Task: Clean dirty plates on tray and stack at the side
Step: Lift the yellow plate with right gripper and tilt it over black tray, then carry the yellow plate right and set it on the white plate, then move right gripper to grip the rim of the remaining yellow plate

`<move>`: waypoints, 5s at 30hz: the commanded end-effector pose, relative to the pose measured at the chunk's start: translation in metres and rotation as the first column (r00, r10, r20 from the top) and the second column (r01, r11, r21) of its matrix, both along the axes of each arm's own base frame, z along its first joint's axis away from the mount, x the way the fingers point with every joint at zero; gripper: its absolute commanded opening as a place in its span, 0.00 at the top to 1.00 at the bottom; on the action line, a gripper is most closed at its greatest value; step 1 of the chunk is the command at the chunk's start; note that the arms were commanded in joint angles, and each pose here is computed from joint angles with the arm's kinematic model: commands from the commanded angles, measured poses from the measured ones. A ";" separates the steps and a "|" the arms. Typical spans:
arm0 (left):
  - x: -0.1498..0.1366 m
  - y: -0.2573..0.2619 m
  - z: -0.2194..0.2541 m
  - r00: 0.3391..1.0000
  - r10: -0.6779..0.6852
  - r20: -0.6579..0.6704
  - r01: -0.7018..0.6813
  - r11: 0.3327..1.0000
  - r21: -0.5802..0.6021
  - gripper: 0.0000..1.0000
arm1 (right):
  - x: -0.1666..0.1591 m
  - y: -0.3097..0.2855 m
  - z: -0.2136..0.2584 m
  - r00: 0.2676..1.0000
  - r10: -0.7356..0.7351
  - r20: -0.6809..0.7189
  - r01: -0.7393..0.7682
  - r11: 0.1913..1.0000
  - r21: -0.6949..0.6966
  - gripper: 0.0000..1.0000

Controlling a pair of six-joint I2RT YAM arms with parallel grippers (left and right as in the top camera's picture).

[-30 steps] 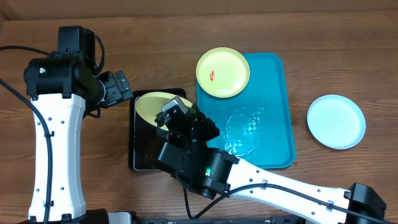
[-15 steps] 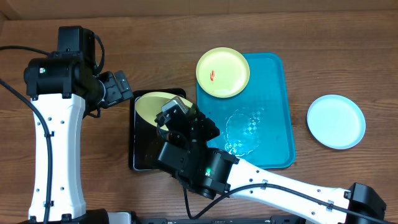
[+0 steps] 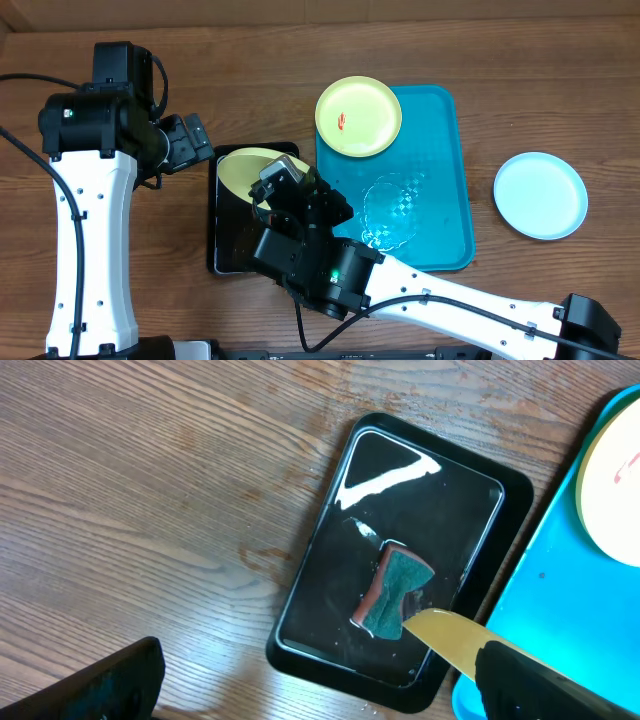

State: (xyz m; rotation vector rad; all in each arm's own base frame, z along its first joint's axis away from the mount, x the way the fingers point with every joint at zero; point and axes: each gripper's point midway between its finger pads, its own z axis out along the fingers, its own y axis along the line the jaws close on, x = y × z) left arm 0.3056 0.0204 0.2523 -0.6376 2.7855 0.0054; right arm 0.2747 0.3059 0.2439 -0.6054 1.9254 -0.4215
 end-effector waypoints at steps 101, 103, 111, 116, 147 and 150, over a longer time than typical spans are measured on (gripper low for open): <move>0.001 0.002 0.008 1.000 -0.020 0.022 0.020 1.000 0.014 0.00 | 0.000 -0.477 -0.190 -0.005 -0.332 -0.943 0.977 -0.203 0.067 0.96; 0.001 0.002 0.008 1.000 -0.020 0.022 0.020 1.000 0.014 0.00 | -0.005 -0.473 -0.200 -0.014 -0.326 -0.945 0.978 -0.203 0.055 0.96; 0.001 0.002 0.008 1.000 -0.020 0.023 0.020 1.000 0.014 0.00 | -0.004 -0.456 -0.182 0.029 -0.320 -0.947 0.986 -0.146 0.080 0.73; 0.001 0.002 0.008 1.000 -0.020 0.022 0.020 1.000 0.014 0.00 | 0.014 -0.423 -0.134 0.203 -0.377 -0.904 0.975 -0.006 0.221 0.69; 0.001 0.002 0.008 1.000 -0.020 0.022 0.020 1.000 0.014 0.00 | 0.222 -0.185 -0.169 0.815 -0.018 -0.579 0.398 0.743 0.538 0.45; 0.001 0.002 0.008 1.000 -0.020 0.022 0.020 1.000 0.014 0.00 | 0.223 -0.179 -0.199 0.790 0.010 -0.613 0.409 0.736 0.539 0.46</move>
